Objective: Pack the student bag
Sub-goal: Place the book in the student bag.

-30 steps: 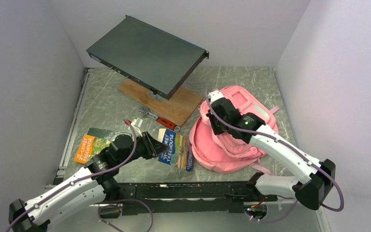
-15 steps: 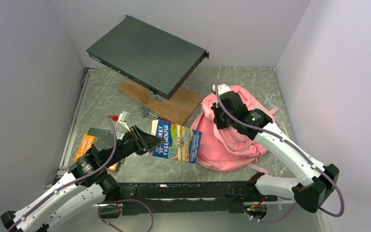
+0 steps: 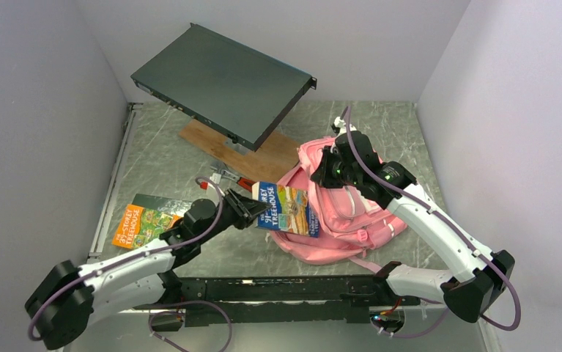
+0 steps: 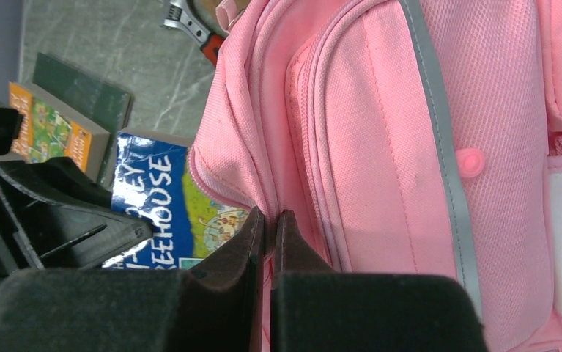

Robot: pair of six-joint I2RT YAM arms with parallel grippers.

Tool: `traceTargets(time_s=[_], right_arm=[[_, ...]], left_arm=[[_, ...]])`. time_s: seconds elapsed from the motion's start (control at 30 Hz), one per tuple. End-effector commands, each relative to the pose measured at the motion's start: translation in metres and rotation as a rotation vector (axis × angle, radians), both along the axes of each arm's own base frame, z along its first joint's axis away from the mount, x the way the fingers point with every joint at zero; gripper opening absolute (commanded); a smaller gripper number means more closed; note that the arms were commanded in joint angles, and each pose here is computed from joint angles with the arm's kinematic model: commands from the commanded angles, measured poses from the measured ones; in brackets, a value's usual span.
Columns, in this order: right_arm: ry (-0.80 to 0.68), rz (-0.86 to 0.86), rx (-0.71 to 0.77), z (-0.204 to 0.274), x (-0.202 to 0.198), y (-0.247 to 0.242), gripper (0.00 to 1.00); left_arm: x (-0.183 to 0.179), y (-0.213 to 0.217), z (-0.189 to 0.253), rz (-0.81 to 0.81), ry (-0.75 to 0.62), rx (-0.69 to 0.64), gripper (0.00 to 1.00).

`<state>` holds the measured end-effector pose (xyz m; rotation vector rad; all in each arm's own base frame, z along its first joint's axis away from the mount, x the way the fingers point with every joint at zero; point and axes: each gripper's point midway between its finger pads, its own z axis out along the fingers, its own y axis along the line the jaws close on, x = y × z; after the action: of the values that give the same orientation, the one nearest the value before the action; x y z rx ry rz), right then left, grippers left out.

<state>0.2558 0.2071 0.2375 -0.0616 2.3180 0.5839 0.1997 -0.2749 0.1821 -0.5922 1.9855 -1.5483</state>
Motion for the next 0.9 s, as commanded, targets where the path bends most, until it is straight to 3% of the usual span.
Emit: traceTargets(time_s=[0.0, 0.1, 0.2, 0.53, 0.7, 0.87], right_arm=[[-0.171, -0.018, 0.243, 0.074, 0.013, 0.02, 0.0], [-0.166, -0.021, 0.245, 0.073, 0.014, 0.02, 0.0], [-0.159, 0.006, 0.283, 0.076, 0.01, 0.026, 0.0], [-0.163, 0.041, 0.378, 0.096, 0.003, 0.037, 0.0], [-0.247, 0.009, 0.275, 0.11, 0.001, 0.008, 0.0], [-0.148, 0.093, 0.279, 0.103, -0.007, 0.014, 0.0]], left_arm=[[0.003, -0.009, 0.103, -0.03, -0.185, -0.409, 0.0], [0.004, -0.015, 0.112, -0.056, -0.199, -0.465, 0.0], [0.011, -0.026, 0.109, -0.061, -0.178, -0.44, 0.0], [0.04, -0.059, 0.091, 0.073, -0.2, -0.473, 0.0], [0.054, -0.072, 0.076, 0.189, -0.252, -0.571, 0.0], [0.065, -0.091, 0.037, 0.265, -0.258, -0.433, 0.0]])
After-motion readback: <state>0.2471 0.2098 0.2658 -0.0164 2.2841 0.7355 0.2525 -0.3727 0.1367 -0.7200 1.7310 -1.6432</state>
